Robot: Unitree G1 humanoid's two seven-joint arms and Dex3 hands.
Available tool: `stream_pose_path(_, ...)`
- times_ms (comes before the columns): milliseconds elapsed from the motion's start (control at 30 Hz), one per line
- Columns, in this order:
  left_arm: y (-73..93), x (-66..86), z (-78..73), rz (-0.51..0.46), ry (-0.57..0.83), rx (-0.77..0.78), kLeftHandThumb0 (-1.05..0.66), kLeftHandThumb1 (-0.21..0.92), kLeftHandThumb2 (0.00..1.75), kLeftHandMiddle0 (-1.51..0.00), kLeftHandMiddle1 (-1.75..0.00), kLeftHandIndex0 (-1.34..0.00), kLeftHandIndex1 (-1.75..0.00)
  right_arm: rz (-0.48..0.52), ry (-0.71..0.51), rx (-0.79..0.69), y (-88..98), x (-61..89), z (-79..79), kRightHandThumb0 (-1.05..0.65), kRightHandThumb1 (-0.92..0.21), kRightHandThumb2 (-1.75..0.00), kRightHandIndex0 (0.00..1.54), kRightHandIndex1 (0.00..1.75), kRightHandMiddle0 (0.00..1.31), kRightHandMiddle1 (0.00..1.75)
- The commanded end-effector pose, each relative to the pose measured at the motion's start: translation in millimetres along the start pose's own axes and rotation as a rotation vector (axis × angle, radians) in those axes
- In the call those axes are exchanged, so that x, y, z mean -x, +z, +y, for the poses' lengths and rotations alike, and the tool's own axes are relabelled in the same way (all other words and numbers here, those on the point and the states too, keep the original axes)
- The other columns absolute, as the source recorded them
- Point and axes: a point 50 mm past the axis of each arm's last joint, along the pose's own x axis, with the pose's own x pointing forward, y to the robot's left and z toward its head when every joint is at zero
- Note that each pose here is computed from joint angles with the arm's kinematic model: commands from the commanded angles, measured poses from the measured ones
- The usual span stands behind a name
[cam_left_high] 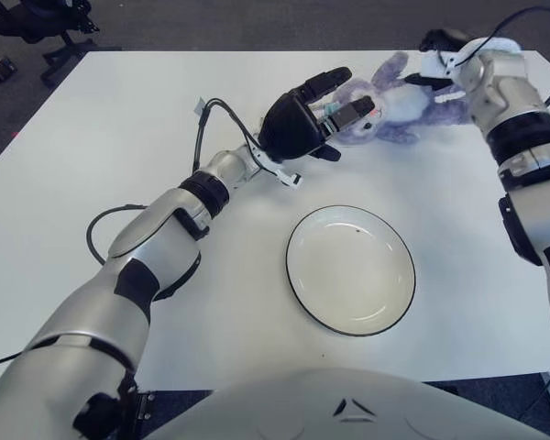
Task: Put the doll into the plate.
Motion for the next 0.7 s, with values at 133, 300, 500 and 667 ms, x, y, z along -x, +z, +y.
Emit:
stream_pose_path(133,-0.6,4.4,-1.1,0.015,-0.018,0.008,-0.41,0.92,0.24,-0.75,0.00,-0.50,-0.48,0.004,0.013,0.011,0.2,1.7,-4.9,-0.77,-0.92,-0.88,0.42,0.00,0.45,0.00)
stream_pose_path(300,-1.3,5.0,-1.2,0.017,-0.026,0.016,-0.39,0.92,0.23,-0.75,0.00,-0.50,-0.47,-0.032,0.115,0.051,2.8,3.6,2.6,-0.80,-0.92,-0.84,0.31,0.00,0.39,0.00)
stream_pose_path(500,-1.3,4.9,-1.2,0.017,-0.027,0.017,-0.38,0.92,0.22,-0.75,0.00,-0.50,-0.46,-0.039,0.138,0.051,2.1,4.7,3.3,-0.80,-0.92,-0.83,0.30,0.00,0.38,0.00)
stream_pose_path(667,-1.5,4.8,-1.3,0.020,-0.028,0.021,-0.37,0.92,0.22,-0.75,0.00,-0.51,-0.46,-0.046,0.235,0.031,1.3,2.6,16.3,-0.79,-0.92,-0.82,0.30,0.00,0.37,0.00)
